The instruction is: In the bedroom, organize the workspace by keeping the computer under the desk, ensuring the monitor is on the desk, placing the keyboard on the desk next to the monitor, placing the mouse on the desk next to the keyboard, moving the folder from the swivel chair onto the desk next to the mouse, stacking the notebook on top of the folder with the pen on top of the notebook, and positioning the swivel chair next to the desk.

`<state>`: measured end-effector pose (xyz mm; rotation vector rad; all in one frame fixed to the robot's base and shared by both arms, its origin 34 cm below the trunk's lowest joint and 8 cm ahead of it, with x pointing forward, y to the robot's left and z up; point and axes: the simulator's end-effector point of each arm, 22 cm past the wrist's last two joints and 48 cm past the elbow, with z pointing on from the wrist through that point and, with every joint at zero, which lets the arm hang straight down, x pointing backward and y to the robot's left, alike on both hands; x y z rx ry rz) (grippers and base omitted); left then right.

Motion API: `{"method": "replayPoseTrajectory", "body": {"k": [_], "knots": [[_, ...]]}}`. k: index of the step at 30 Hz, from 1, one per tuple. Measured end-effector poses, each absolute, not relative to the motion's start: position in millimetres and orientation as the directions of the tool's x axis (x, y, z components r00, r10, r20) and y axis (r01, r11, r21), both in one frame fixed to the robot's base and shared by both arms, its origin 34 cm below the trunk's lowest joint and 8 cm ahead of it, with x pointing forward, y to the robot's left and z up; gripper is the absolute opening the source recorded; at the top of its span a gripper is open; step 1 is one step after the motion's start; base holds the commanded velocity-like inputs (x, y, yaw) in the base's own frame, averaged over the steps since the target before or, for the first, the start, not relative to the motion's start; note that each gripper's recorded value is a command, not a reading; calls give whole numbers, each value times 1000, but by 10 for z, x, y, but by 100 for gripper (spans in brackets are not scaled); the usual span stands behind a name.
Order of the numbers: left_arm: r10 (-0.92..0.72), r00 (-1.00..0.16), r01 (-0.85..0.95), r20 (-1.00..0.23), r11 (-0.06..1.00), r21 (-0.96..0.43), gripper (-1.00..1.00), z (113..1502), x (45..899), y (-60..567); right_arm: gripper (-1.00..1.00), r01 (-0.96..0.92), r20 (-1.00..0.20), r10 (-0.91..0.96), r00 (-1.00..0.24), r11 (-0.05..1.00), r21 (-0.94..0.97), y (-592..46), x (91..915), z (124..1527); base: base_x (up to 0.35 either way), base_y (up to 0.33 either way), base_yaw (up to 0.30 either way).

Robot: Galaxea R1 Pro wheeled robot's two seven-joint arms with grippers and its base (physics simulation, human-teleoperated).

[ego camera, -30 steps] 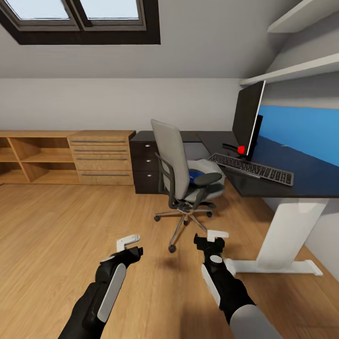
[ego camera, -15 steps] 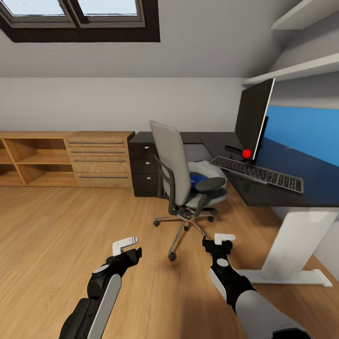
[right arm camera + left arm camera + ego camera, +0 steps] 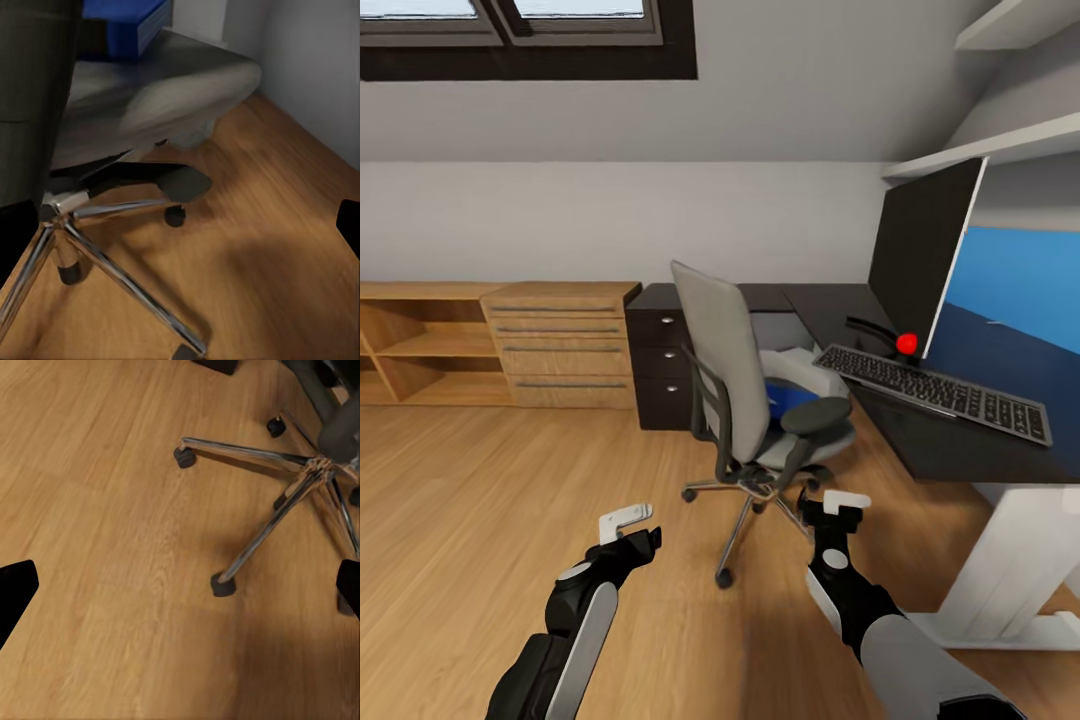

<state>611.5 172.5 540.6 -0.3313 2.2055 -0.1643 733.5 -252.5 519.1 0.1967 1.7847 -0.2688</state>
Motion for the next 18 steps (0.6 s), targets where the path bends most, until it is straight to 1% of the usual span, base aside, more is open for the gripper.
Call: {"method": "replayPoseTrajectory", "body": {"k": [4, 9, 12, 18], "knots": [[-293, -583, -179, -757, 956, -232, 100, 5397, 6114, 1726, 100, 317, -975, 5, -224, 946, -68, -2637, 7316, 5198, 238, -123, 0], [-293, -585, -179, -757, 956, -232, 100, 5389, 6113, 1727, 100, 412, -971, 60, -230, 910, -42, -2987, 7243, 5144, 35, -22, 0], [-294, -584, -180, -757, 956, -232, 100, 5391, 6114, 1728, 100, 420, -971, 65, -232, 906, -40, -3022, 7233, 5135, 45, -2, 0], [-295, -583, -180, -757, 956, -234, 100, 5394, 6114, 1726, 100, 422, -970, 68, -232, 906, -38, -3023, 7230, 5134, 231, 0, 0]]}}
